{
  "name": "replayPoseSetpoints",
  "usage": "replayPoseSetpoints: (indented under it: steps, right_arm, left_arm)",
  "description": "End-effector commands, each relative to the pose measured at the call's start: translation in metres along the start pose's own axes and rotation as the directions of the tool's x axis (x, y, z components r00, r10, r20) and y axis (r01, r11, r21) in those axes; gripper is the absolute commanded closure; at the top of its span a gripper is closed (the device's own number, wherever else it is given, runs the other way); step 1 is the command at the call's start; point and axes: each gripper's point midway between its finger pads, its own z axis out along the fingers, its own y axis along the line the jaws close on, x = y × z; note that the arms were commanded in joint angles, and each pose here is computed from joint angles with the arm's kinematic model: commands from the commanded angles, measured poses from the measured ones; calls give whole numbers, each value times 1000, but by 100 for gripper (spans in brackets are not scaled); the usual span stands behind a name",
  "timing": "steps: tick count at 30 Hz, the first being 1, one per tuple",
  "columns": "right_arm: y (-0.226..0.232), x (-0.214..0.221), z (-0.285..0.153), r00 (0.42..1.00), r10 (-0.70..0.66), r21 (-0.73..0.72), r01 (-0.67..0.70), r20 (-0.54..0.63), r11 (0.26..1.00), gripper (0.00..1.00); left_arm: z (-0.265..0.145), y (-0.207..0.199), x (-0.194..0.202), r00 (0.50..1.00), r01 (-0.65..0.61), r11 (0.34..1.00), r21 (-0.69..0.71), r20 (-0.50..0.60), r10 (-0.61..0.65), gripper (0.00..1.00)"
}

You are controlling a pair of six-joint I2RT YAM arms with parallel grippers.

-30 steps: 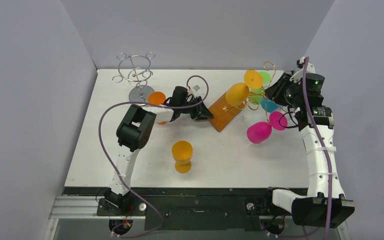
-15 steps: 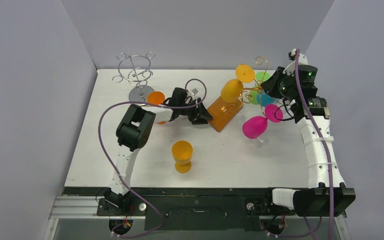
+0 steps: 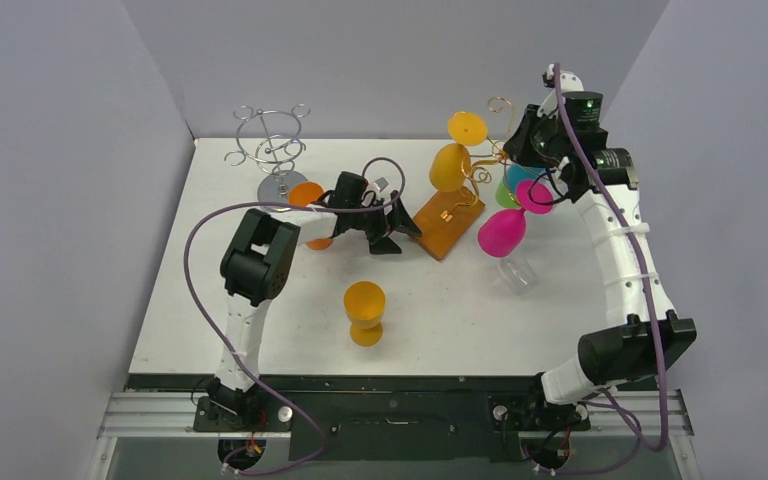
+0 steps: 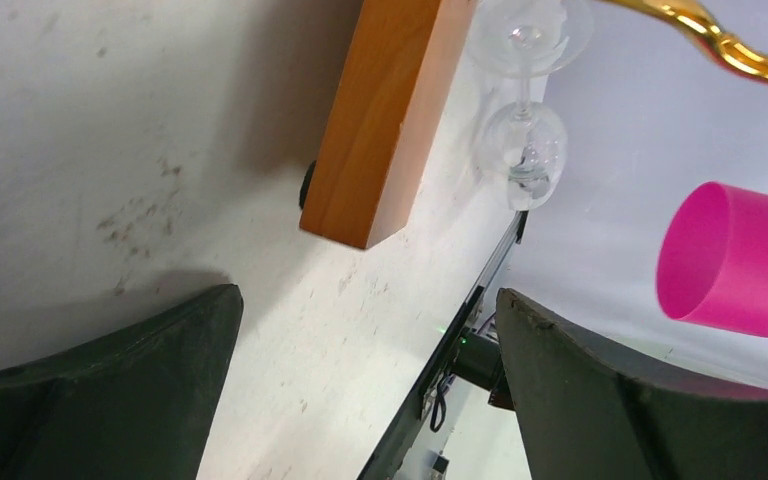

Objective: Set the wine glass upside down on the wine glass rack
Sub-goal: Adjust the wine rack at the center of the board.

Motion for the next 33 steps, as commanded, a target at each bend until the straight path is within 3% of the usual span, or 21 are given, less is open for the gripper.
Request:
replayPoseSetpoints:
  steps: [1, 11, 29, 33]
  right_arm:
    - [13, -52, -5, 988, -85, 14, 84, 128, 996, 100]
    - [31, -56, 20, 985, -142, 2, 142, 93, 990, 100]
    - [77, -54, 38, 968, -242, -81, 248, 72, 965, 100]
    - [84, -54, 33, 963, -257, -97, 264, 83, 960, 83]
  left_arm:
    - [-26, -17, 4, 998, -67, 997, -36, 6, 67, 4]
    - [-65, -62, 8, 981, -196, 979, -52, -12, 196, 4]
    - [-126, -138, 26, 954, -298, 954, 39, -21, 299, 4]
    - [-145, -141, 22, 953, -302, 953, 27, -10, 303, 4]
